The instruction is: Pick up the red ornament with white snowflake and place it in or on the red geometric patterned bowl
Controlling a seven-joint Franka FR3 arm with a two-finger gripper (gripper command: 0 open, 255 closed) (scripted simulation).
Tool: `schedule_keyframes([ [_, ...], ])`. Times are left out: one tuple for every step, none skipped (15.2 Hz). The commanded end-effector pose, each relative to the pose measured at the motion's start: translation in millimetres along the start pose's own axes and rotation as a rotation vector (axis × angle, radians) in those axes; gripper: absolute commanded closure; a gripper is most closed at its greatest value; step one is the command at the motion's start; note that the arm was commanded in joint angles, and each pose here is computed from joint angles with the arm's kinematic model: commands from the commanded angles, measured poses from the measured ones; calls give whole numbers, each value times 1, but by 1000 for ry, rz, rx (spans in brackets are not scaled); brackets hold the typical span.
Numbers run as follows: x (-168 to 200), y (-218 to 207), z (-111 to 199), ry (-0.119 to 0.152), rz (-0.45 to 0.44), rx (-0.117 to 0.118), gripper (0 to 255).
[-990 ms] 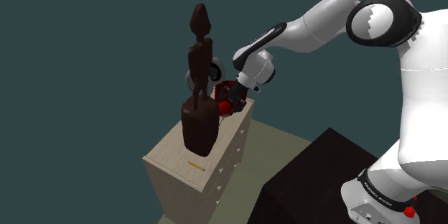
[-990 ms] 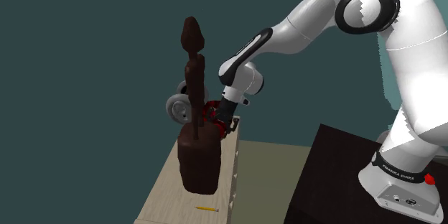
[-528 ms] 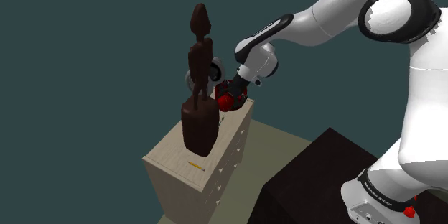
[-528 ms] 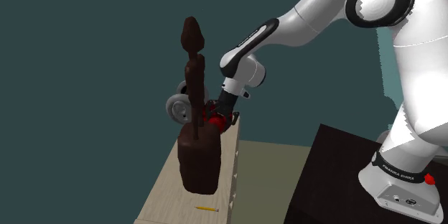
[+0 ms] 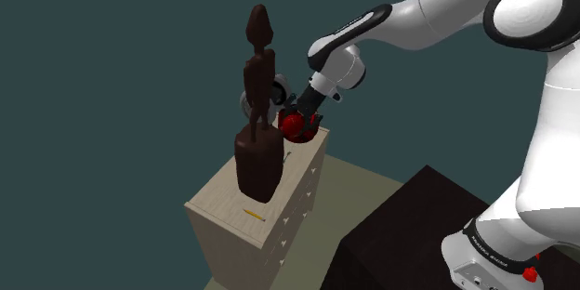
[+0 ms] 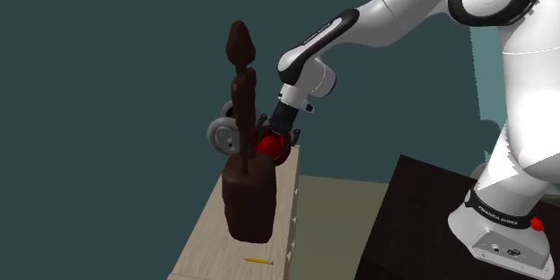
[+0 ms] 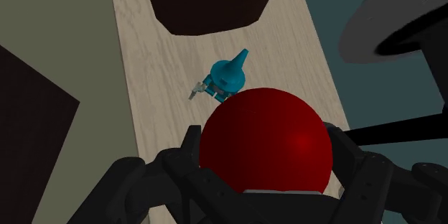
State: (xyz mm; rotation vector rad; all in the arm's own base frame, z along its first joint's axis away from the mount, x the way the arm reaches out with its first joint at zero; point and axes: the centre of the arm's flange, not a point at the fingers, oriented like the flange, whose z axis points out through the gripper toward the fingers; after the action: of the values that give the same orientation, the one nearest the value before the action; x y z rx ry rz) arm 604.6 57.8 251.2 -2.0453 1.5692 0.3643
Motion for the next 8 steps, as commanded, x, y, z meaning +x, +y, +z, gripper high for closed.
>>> schedule_keyframes([
  [-6,-5,-8,0,0,0,255],
  [-9,-6,-13,0,0,0,255],
  [-11,-8,-17,0,0,0,255],
  [-14,-9,-22,0,0,0,255],
  [-17,-10,-26,0,0,0,255],
  [-20,-11,-30,0,0,0,255],
  [-22,-13,-35,0,0,0,255],
  [-25,-14,-39,0,0,0,255],
])
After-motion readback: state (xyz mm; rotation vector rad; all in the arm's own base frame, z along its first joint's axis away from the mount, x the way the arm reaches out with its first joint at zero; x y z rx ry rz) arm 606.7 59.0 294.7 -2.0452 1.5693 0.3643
